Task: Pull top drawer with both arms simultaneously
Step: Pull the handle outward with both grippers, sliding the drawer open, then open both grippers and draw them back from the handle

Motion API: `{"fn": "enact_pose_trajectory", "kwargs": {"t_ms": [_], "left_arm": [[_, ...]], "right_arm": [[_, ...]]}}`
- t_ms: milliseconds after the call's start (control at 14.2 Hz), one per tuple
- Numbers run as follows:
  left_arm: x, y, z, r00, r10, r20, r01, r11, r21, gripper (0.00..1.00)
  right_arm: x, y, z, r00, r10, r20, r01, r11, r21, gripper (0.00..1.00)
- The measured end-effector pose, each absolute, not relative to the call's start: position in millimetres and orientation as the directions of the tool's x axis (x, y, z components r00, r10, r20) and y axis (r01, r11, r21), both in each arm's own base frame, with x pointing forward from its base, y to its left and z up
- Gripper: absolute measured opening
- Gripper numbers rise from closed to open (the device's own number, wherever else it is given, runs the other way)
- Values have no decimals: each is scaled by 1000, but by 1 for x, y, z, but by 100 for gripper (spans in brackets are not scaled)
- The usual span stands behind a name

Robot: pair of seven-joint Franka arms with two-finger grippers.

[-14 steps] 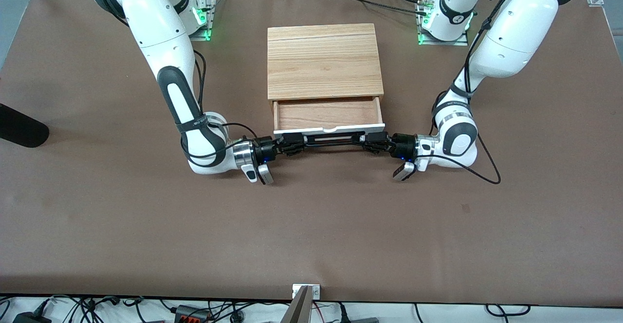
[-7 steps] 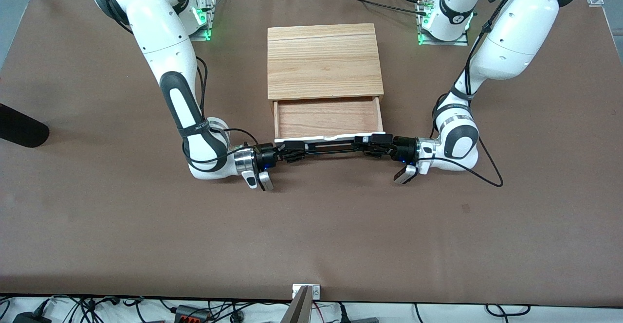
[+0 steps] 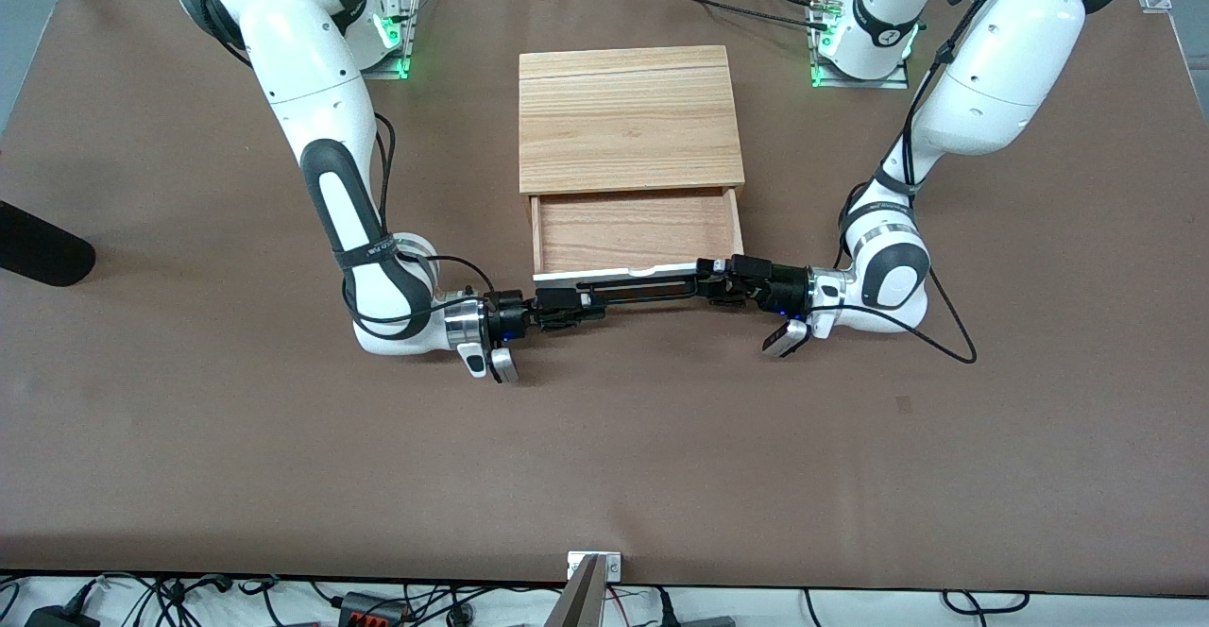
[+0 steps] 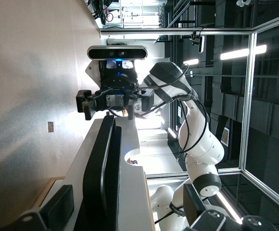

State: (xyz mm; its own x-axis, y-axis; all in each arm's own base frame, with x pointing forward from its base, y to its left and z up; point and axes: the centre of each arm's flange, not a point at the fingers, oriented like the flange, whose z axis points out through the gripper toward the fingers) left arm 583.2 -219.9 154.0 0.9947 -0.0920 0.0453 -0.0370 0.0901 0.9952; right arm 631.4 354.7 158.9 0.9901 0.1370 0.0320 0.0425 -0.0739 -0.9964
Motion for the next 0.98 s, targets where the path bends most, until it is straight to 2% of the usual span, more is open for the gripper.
{"fn": "enact_pose_trajectory", "kwargs": {"t_ms": [211,492,703,843,984], "left_arm": [[596,-206,165,987,-137,85,-80,40,996,100],[639,-172,214,968,-237,84,-110,-98,989,100],[665,-159,257,948,-315,54,-134,-240,962,100],[675,-154,289,941,-339,-6,-121,-354,927,100],[678,-149,319,937,-340,-75,-102,-473,875,100]], "right_arm": [[634,355,162,991,134,25,36,-78,-996,99],[647,340,177,986,167,2,31,-170,-985,100],[660,317,213,972,233,-26,70,-392,-917,100],[666,298,245,959,278,-50,116,-549,-827,100],[673,274,277,955,293,-54,162,-662,-731,100]]}}
